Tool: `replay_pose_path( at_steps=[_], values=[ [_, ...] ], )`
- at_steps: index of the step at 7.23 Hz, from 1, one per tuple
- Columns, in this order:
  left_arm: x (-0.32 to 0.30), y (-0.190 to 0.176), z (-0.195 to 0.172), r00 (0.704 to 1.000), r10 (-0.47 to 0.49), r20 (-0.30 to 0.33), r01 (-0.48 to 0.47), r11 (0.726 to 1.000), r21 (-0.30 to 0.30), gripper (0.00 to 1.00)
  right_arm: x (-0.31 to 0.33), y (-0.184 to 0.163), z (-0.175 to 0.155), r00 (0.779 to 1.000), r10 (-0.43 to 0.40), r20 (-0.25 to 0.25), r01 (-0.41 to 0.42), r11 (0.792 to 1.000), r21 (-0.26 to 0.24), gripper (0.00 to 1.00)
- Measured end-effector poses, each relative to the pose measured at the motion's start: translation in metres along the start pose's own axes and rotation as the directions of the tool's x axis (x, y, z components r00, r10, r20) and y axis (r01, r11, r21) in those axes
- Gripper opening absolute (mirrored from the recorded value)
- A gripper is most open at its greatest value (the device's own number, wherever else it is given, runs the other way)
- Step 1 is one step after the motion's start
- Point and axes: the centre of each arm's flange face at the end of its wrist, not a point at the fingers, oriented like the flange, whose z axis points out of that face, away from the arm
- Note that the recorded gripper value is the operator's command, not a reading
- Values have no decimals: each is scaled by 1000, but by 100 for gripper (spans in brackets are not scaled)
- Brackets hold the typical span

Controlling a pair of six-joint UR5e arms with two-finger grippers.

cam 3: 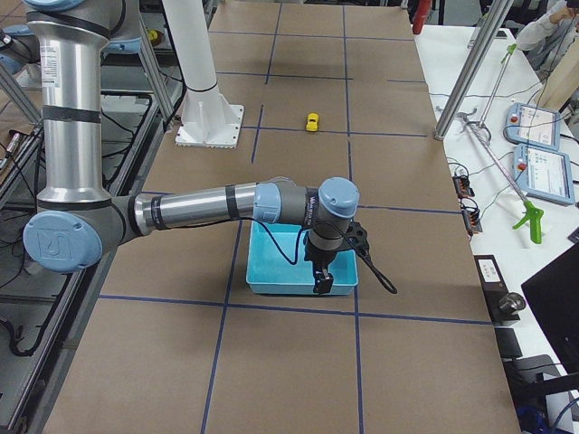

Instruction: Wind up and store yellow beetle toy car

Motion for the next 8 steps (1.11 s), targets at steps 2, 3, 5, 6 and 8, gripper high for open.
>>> replay_pose_path(
  at_steps=[2,3,5,6,8],
  values=[
    [0,0,1,1000,-5,2,5,1000,-8,100,0,0,0,1000,0,0,0,1000,0,100],
    [0,-1,1,1000,-12,4,12,1000,-16,100,0,0,0,1000,0,0,0,1000,0,100],
    [0,-2,1,1000,-17,5,17,1000,-21,100,0,0,0,1000,1,0,-1,1000,0,100],
    [0,-1,1,1000,-18,5,18,1000,-22,100,0,0,0,1000,0,0,0,1000,0,100],
    [0,-2,1,1000,-19,4,19,1000,-22,100,0,0,0,1000,0,0,0,1000,1,100]
  ],
)
